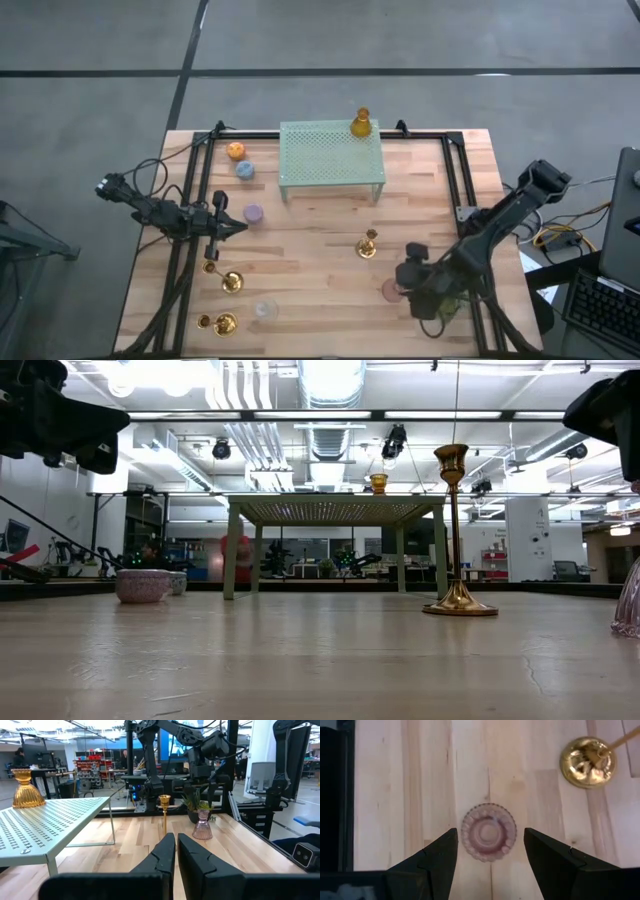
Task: Pick & Place candle stick holders
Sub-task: Put the pink candle holder on the shelf
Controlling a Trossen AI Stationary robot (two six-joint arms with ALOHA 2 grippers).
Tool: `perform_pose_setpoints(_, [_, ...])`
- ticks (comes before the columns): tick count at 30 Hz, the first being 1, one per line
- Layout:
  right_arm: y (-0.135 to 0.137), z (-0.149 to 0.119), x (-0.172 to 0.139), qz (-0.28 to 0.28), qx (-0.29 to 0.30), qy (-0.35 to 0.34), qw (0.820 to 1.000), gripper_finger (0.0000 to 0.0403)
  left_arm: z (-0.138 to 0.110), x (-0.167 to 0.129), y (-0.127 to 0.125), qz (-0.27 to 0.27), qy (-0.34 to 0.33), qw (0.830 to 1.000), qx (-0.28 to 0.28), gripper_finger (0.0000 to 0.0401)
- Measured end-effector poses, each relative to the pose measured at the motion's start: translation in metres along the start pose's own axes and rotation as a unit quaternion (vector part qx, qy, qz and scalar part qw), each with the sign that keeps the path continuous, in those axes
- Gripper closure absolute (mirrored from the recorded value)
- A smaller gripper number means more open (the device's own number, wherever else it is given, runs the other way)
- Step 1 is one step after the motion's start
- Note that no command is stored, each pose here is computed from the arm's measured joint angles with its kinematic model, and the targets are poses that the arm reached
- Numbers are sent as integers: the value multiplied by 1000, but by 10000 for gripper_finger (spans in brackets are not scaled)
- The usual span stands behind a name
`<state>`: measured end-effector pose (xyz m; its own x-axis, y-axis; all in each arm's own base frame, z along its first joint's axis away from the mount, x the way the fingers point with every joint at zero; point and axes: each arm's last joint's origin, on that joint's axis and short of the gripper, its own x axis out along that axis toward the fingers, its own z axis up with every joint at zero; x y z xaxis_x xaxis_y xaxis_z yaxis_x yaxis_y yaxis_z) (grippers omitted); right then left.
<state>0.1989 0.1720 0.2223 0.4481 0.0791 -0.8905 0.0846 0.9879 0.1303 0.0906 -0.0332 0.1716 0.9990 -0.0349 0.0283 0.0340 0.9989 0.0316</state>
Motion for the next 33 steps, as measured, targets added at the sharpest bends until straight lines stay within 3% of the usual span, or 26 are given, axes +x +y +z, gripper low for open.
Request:
perform_pose_setpoints(7, [7, 5, 5, -3, -6, 3, 1000, 174, 0, 0, 0, 0, 0, 1000, 0, 375])
perform_pose_setpoints(19, [5, 2, 8, -23, 0, 12, 1000, 77, 0, 0, 0, 0, 0, 1000, 0, 375])
perform_pose_setpoints(33, [16, -16, 18, -46, 0, 12, 999, 78, 0, 0, 0, 0, 0, 1000, 0, 375])
